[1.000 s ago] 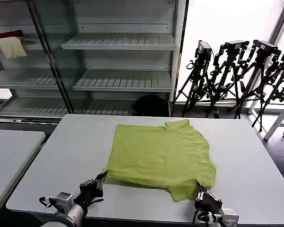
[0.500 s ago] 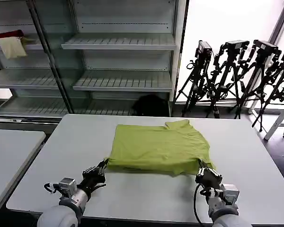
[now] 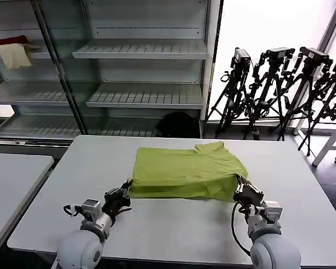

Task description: Fold and organize the clothes.

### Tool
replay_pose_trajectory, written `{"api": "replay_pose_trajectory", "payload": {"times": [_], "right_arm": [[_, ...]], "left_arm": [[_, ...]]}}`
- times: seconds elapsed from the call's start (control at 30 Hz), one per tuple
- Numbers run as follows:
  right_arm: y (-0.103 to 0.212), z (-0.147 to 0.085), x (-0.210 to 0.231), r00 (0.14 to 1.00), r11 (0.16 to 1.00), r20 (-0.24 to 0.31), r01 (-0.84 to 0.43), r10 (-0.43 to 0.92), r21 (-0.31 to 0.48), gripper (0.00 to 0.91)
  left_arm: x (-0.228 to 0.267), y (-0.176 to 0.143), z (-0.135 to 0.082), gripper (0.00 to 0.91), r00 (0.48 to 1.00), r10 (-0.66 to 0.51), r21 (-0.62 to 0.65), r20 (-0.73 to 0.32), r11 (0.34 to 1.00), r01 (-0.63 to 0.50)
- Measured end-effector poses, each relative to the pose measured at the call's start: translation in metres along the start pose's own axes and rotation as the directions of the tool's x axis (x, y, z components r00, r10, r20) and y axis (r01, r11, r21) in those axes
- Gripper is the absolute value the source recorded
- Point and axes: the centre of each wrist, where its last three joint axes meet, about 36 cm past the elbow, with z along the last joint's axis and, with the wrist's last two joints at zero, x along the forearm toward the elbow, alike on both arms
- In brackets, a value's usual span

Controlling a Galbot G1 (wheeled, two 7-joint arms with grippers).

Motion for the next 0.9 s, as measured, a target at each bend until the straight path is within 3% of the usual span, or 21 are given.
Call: {"api": "replay_pose_trajectory", "payload": {"times": [0.3,0.33,0.37,0.9], "right_arm": [[0.004,0.004,-0.015,1.0,1.0,-0.012,0.0,0.0,-0.002,0.0],[0.004,0.005,-0.016,1.0,1.0,-0.013,-0.002,0.002,-0.002,0.141],[0.004,0.005,-0.018,1.0,1.0,-0.014,-0.003,0.003,-0.002,0.907],[-0.017,0.009,-0.041,0.996,0.997,-0.023,-0.082,0.082,0.007,0.907]], "left_arm": [[-0.018,0.0,0.0,0.03,1.0,-0.014,-0.051,-0.006,0.999,0.014],[-0.02,-0.001,0.0,0.363,1.0,-0.014,-0.058,-0.007,0.998,0.013],[-0.022,-0.001,0.0,0.907,1.0,-0.012,-0.063,-0.008,0.998,0.011],[-0.035,0.004,-0.007,0.907,0.999,-0.044,-0.099,0.009,0.994,0.044]]}}
